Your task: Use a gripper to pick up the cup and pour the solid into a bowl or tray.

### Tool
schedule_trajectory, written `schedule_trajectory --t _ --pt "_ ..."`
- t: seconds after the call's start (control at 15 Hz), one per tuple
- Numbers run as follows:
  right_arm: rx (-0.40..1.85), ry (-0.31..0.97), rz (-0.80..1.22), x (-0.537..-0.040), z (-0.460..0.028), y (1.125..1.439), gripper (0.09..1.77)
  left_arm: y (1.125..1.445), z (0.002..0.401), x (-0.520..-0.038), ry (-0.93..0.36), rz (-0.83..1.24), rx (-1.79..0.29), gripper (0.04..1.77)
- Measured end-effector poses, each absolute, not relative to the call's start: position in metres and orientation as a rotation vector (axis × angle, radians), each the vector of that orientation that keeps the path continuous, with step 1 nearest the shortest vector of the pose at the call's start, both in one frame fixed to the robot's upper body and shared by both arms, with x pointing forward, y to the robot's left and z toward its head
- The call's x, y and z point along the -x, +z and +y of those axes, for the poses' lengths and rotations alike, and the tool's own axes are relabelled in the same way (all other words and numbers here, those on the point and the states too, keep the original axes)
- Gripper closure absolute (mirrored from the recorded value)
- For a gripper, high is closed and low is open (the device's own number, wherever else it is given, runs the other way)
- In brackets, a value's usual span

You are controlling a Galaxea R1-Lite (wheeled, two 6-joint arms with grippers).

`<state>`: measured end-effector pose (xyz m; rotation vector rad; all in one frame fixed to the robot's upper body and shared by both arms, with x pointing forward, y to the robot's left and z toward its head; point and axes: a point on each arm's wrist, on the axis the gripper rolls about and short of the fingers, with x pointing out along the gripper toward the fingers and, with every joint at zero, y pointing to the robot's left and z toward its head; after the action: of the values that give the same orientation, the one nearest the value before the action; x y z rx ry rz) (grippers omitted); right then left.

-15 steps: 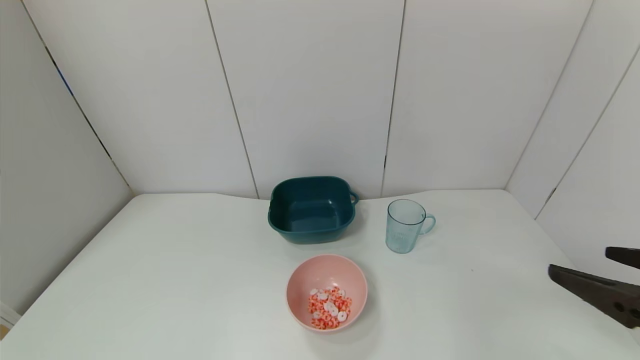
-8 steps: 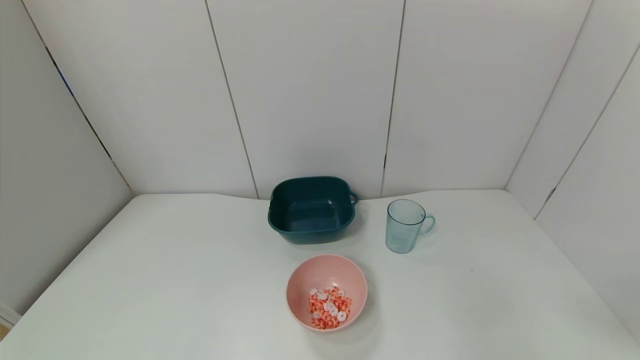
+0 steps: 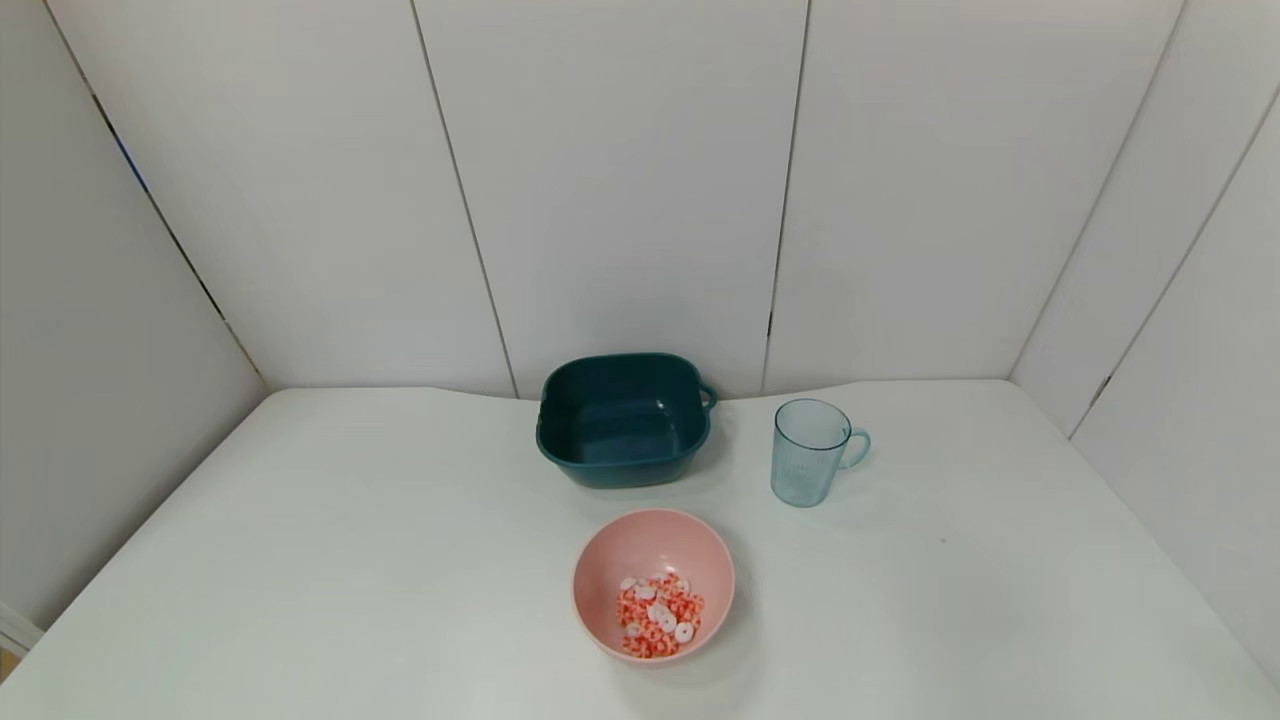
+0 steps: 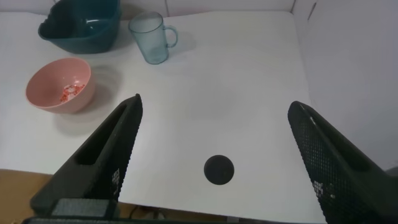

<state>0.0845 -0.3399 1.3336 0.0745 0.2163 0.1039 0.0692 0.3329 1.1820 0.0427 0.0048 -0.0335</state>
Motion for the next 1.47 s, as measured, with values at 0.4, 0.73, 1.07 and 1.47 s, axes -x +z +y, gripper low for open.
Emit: schedule_trajectory --t 0.4,0.73,1.07,1.47 --pt "-0.083 0.019 0.138 -0.055 -0.339 1.302 0.16 1.182 0.333 -0.069 -0.034 0.004 -0.042 0.09" --pt "-0.075 -0.016 0.08 -0.039 -0.338 1.272 0.16 1.182 0.333 -0.069 -0.034 0.005 -0.042 0.09" --pt "-0.068 -0.034 -0.027 -0.035 -0.337 1.244 0.16 1.182 0.333 -0.069 -0.034 0.005 -0.042 0.09" --pt "-0.042 -0.029 -0.068 -0.062 -0.337 1.203 0.16 1.182 0.333 -0.069 -0.034 0.005 -0.043 0.09"
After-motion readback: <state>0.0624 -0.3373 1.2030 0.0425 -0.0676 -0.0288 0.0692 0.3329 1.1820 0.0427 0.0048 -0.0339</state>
